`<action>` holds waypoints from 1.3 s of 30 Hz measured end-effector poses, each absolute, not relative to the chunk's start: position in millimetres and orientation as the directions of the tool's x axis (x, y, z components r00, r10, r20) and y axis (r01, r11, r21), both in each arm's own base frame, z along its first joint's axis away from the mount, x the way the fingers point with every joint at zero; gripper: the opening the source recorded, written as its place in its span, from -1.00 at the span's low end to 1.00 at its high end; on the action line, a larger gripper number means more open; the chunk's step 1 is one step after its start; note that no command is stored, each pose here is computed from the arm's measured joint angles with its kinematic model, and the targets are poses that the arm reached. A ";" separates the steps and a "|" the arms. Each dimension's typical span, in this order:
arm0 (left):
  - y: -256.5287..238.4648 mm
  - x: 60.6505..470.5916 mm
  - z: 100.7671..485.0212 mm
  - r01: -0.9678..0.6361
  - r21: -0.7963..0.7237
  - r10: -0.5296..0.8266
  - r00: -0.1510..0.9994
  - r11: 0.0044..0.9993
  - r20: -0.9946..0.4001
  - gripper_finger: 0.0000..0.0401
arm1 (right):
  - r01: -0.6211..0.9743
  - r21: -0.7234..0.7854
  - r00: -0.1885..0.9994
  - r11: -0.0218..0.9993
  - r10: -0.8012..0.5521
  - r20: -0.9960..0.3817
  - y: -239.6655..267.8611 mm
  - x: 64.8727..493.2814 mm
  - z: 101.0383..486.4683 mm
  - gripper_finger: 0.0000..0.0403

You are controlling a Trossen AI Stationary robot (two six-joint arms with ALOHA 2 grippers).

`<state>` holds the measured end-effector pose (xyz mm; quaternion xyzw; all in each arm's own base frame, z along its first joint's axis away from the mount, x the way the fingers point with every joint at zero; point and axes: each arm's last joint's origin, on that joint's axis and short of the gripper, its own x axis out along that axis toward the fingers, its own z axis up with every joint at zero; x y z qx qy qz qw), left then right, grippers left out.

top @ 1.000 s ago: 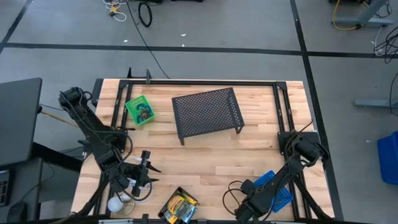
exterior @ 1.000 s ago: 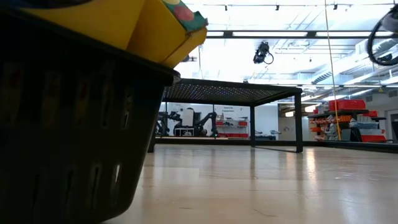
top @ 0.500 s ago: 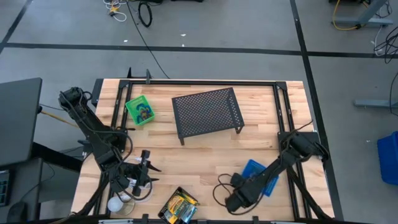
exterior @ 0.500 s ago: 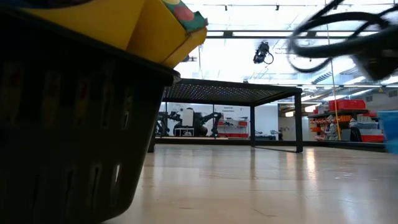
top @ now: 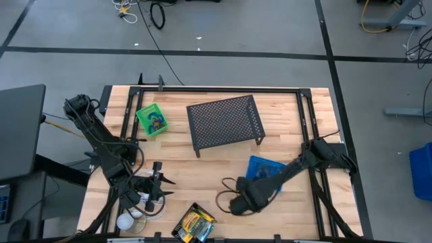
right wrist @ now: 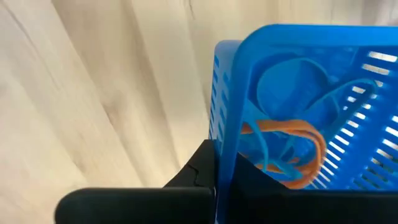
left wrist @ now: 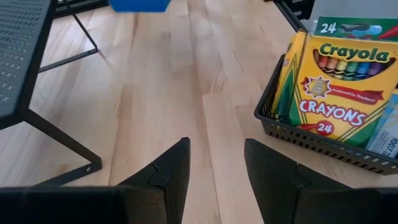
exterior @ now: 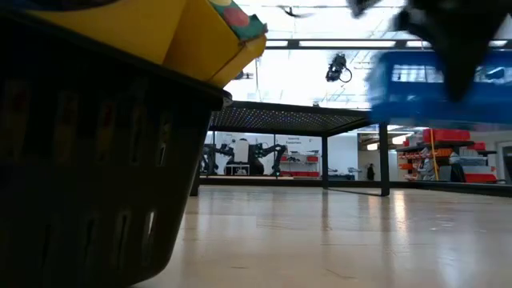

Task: Pick & Place Office Desk Supplies
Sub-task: Put the blue bin on the shelf

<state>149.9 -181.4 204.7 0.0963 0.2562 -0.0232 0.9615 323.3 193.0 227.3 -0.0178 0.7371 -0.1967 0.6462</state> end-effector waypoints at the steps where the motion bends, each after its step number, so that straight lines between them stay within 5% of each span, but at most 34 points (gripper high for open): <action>1: -181.3 149.9 204.8 0.091 0.175 0.008 0.869 0.980 -0.495 -0.19 | 0.205 -0.298 -0.136 0.932 -0.274 -0.952 188.7 328.9 232.7 -0.99; 15: -179.7 150.5 206.1 0.029 0.202 0.068 0.888 0.979 -0.454 -0.19 | -0.014 -0.394 0.051 0.919 -0.393 -0.918 95.7 380.9 283.3 -1.00; 29: -178.0 150.7 208.1 -0.033 0.204 0.117 0.902 0.978 -0.415 -0.19 | -0.368 -0.282 -0.030 0.886 -0.315 -0.949 24.3 391.9 284.4 -1.00; 39: -173.5 147.7 218.2 -0.038 0.170 0.103 0.913 0.985 -0.394 -0.19 | -0.454 -0.285 -0.050 0.844 -0.344 -0.938 -9.9 393.1 284.7 -1.00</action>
